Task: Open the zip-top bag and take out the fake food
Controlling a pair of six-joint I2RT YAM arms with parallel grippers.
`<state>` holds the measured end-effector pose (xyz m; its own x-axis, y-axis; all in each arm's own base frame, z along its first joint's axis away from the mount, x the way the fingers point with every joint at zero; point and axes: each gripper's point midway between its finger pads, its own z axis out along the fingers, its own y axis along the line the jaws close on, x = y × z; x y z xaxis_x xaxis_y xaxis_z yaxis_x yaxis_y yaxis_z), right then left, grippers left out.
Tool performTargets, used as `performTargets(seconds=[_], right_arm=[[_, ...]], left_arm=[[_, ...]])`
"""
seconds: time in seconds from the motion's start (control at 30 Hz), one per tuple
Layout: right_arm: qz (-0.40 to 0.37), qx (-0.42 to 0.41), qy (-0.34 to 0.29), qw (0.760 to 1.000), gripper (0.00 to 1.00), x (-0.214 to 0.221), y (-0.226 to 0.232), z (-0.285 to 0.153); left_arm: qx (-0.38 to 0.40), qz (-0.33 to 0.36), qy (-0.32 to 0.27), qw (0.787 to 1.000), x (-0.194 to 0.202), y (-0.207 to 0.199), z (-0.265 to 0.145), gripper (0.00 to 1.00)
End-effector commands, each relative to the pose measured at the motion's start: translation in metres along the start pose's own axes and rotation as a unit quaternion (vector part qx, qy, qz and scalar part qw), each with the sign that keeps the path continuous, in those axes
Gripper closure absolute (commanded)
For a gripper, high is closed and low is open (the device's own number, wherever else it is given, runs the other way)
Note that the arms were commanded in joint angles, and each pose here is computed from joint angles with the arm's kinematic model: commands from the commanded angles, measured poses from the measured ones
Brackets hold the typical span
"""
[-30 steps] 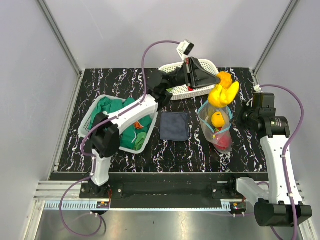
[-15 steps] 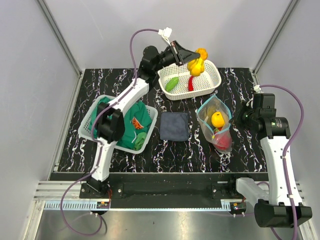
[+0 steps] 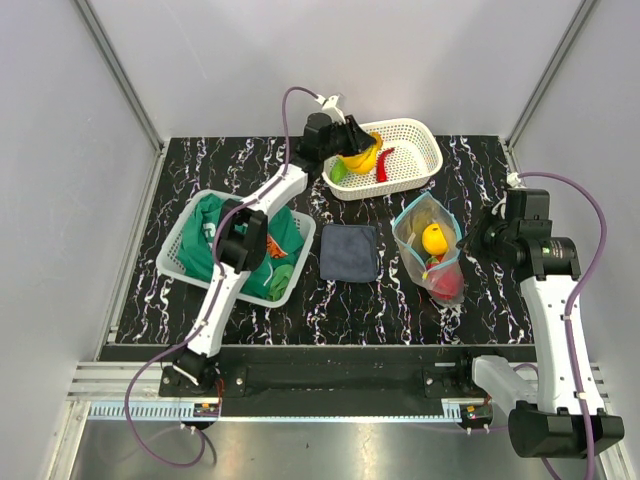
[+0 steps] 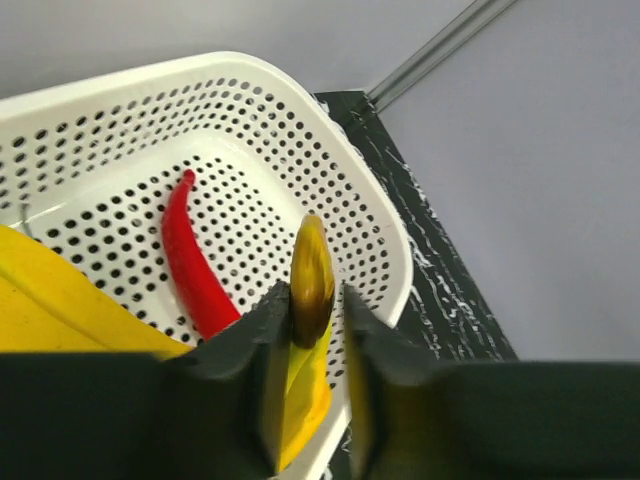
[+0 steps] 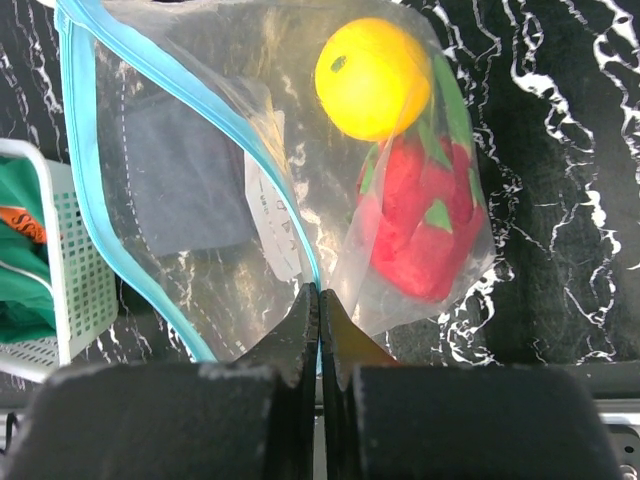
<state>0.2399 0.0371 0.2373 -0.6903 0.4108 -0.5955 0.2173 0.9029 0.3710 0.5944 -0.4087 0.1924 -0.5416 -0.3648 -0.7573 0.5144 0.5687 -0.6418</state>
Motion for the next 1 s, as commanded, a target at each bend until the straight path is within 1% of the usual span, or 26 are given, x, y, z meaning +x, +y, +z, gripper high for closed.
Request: performTargets(seconds=[0.0,0.03,0.13,0.17,0.2,0.23,0.27,0.3,0.33,0.37,0.4,0.43,0.47,0.5,0.53,0.6,0.63,0.7,0.73,0.77,0.8,0.97], right_arm=[[0.0,-0.03,-0.013,0.999,1.0,-0.008,0.012,-0.002],[0.001,-0.031,-0.011,0.999,1.0,-0.008,0.013,-0.002],[0.001,-0.043,-0.012,0.999,1.0,-0.01,0.018,-0.004],[0.0,-0.046,-0.011,0.999,1.0,-0.011,0.02,-0.005],[0.0,-0.051,-0.011,0.999,1.0,-0.012,0.022,-0.006],[-0.002,-0.054,-0.012,0.998,1.0,-0.012,0.023,-0.006],[-0.001,-0.055,-0.013,0.998,1.0,-0.013,0.024,-0.007],[-0.002,-0.058,-0.012,0.998,1.0,-0.013,0.025,-0.008],[-0.001,-0.059,-0.009,0.998,1.0,-0.013,0.026,-0.007],[-0.001,-0.061,-0.008,0.998,1.0,-0.014,0.027,-0.007],[-0.001,-0.065,-0.008,0.998,1.0,-0.014,0.029,-0.007],[0.001,-0.067,-0.005,0.998,1.0,-0.014,0.03,-0.007],[0.003,-0.068,-0.005,0.998,1.0,-0.014,0.03,-0.007],[0.002,-0.07,-0.007,0.998,1.0,-0.015,0.031,-0.008],[0.004,-0.071,-0.007,0.997,1.0,-0.016,0.032,-0.008],[0.002,-0.072,-0.01,0.997,1.0,-0.017,0.033,-0.01],[0.003,-0.072,-0.01,0.997,1.0,-0.018,0.033,-0.011],[0.006,-0.071,-0.013,0.997,1.0,-0.019,0.033,-0.012],[0.007,-0.072,-0.014,0.997,1.0,-0.02,0.034,-0.013],[0.008,-0.072,-0.018,0.997,1.0,-0.021,0.035,-0.015],[0.011,-0.071,-0.018,0.997,1.0,-0.021,0.034,-0.017],[0.022,-0.071,-0.025,0.997,1.0,-0.021,0.035,-0.02]], left_arm=[[0.011,0.049,-0.066,0.997,-0.059,-0.028,-0.01,0.49],[0.004,0.053,-0.062,0.997,-0.059,-0.025,-0.012,0.32],[-0.007,0.067,-0.049,0.997,-0.065,-0.033,-0.025,0.21],[0.002,0.073,-0.052,0.996,-0.077,-0.05,-0.036,0.22],[0.0,0.072,-0.041,0.997,-0.07,-0.05,-0.04,0.24],[0.009,0.076,-0.036,0.996,-0.07,-0.06,-0.047,0.3],[0.028,0.086,-0.042,0.995,-0.083,-0.088,-0.063,0.37],[0.027,0.09,-0.022,0.995,-0.066,-0.087,-0.069,0.41],[0.036,0.095,-0.012,0.995,-0.06,-0.098,-0.076,0.49],[0.059,0.109,-0.02,0.992,-0.066,-0.134,-0.093,0.53],[0.068,0.115,-0.014,0.991,-0.06,-0.146,-0.101,0.55],[0.069,0.11,0.012,0.991,-0.035,-0.144,-0.108,0.56],[0.093,0.119,0.008,0.988,-0.036,-0.177,-0.124,0.58],[0.1,0.122,0.017,0.987,-0.025,-0.185,-0.13,0.6],[0.113,0.122,0.044,0.985,0.004,-0.197,-0.135,0.61],[0.127,0.13,0.062,0.981,0.021,-0.22,-0.15,0.66],[0.146,0.131,0.081,0.977,0.04,-0.238,-0.156,0.69],[0.154,0.122,0.12,0.973,0.071,-0.246,-0.164,0.8],[0.168,0.122,0.135,0.969,0.085,-0.257,-0.169,0.82],[0.152,0.117,0.159,0.968,0.102,-0.25,-0.172,0.83],[0.14,0.114,0.165,0.969,0.109,-0.249,-0.174,0.85],[0.122,0.119,0.198,0.965,0.147,-0.256,-0.174,0.86]])
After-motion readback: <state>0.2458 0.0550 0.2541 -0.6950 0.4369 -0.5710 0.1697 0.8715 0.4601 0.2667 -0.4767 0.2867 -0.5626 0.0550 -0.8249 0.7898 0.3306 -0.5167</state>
